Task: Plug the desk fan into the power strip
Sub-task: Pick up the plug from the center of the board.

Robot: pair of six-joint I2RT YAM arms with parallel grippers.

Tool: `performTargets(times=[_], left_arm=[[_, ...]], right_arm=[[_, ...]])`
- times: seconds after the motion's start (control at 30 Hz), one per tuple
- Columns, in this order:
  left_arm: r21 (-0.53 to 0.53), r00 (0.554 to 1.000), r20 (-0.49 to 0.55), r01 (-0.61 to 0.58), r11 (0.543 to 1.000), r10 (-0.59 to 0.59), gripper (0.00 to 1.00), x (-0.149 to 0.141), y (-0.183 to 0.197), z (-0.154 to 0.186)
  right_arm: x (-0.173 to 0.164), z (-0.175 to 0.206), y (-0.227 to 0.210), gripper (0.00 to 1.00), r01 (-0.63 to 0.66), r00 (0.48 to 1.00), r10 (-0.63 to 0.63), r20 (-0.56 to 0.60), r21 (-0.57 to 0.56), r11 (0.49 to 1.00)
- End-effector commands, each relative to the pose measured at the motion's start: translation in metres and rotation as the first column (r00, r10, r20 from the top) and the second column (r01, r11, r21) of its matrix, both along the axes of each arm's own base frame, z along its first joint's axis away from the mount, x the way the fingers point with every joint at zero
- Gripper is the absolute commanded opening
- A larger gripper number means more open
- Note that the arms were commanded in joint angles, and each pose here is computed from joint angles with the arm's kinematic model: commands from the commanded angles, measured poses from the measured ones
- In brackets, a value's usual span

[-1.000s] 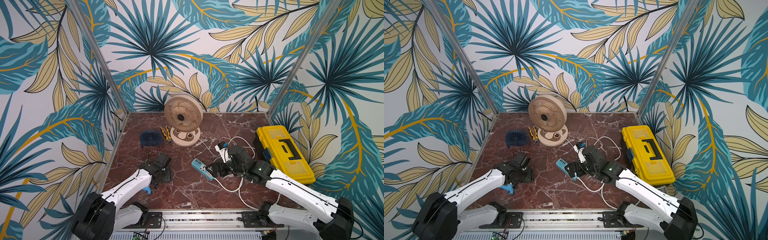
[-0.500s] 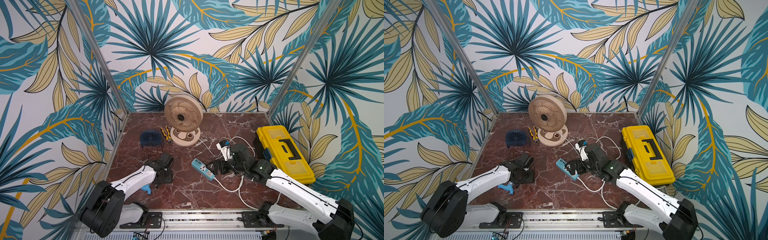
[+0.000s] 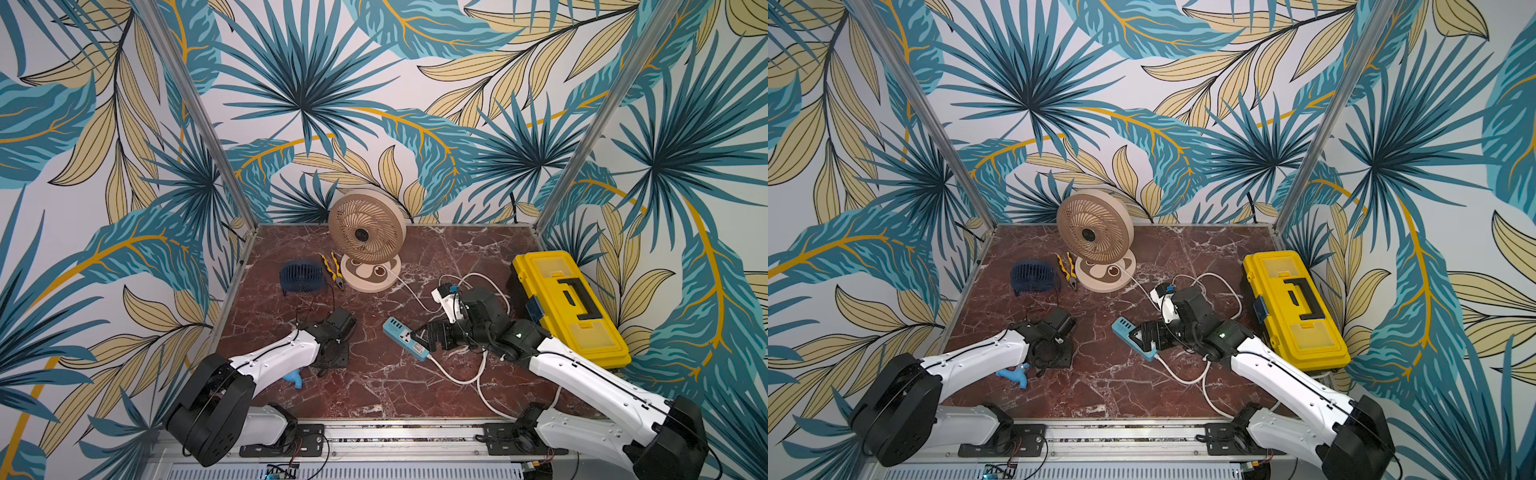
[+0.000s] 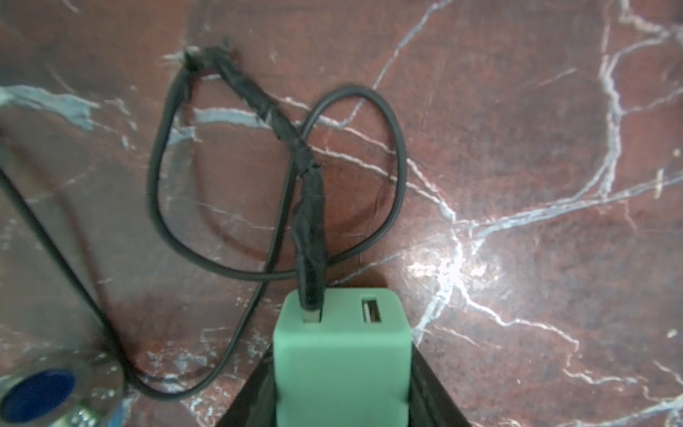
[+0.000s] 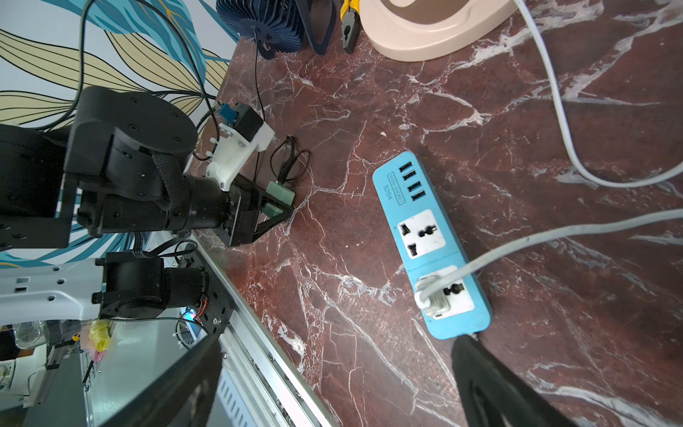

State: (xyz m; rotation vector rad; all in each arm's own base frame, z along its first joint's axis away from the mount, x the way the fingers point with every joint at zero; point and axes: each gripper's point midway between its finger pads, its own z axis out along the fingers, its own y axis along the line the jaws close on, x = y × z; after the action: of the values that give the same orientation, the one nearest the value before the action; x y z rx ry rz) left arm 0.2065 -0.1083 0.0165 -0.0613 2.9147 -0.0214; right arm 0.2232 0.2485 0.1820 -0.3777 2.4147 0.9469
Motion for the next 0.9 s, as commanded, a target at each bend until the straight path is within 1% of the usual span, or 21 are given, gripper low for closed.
performTargets(times=[0.0,0.1,0.17,0.27,0.33,0.47,0.53,0.67,0.77,0.87], left_arm=[[0.018,0.999,0.031,0.027,0.999,-0.028,0.17,0.003,-0.004,0.015],[-0.014,0.993,0.101,0.062,0.998,-0.060,0.13,0.012,-0.015,0.037],[-0.053,0.984,0.158,0.089,0.995,-0.079,0.07,0.022,-0.025,0.053],[-0.094,0.965,0.235,0.142,0.985,-0.117,0.01,0.035,-0.042,0.079],[-0.115,0.944,0.289,0.198,0.974,-0.158,0.00,0.042,-0.057,0.093],[-0.132,0.886,0.411,0.291,0.948,-0.214,0.00,0.052,-0.081,0.123],[-0.142,0.850,0.473,0.332,0.933,-0.230,0.00,0.054,-0.091,0.134],[-0.158,0.768,0.591,0.412,0.898,-0.248,0.00,0.056,-0.109,0.156],[-0.154,0.706,0.659,0.466,0.871,-0.261,0.00,0.054,-0.119,0.169],[-0.138,0.640,0.719,0.514,0.847,-0.271,0.00,0.054,-0.128,0.182]], right_arm=[[-0.004,-0.007,0.005,1.00,-0.037,0.999,0.037,-0.029,0.005,0.999],[-0.004,-0.007,0.006,0.99,-0.061,0.997,0.060,-0.046,-0.026,0.998],[-0.003,-0.006,0.004,0.99,-0.068,0.996,0.065,-0.053,-0.056,0.996],[0.000,-0.002,0.001,1.00,-0.059,0.997,0.053,-0.063,-0.105,0.993],[0.002,0.005,0.004,0.99,-0.077,0.996,0.071,-0.057,-0.108,0.991],[0.014,0.017,0.005,0.99,-0.081,0.997,0.082,0.002,-0.140,0.987],[0.017,0.017,0.008,1.00,-0.115,0.993,0.113,-0.024,-0.128,0.985],[0.022,0.023,0.024,0.92,-0.186,0.978,0.182,-0.098,-0.042,0.982],[0.031,0.031,0.030,0.89,-0.193,0.973,0.193,-0.125,0.014,0.981],[0.036,0.042,0.037,0.81,-0.222,0.960,0.232,-0.158,0.079,0.972]])
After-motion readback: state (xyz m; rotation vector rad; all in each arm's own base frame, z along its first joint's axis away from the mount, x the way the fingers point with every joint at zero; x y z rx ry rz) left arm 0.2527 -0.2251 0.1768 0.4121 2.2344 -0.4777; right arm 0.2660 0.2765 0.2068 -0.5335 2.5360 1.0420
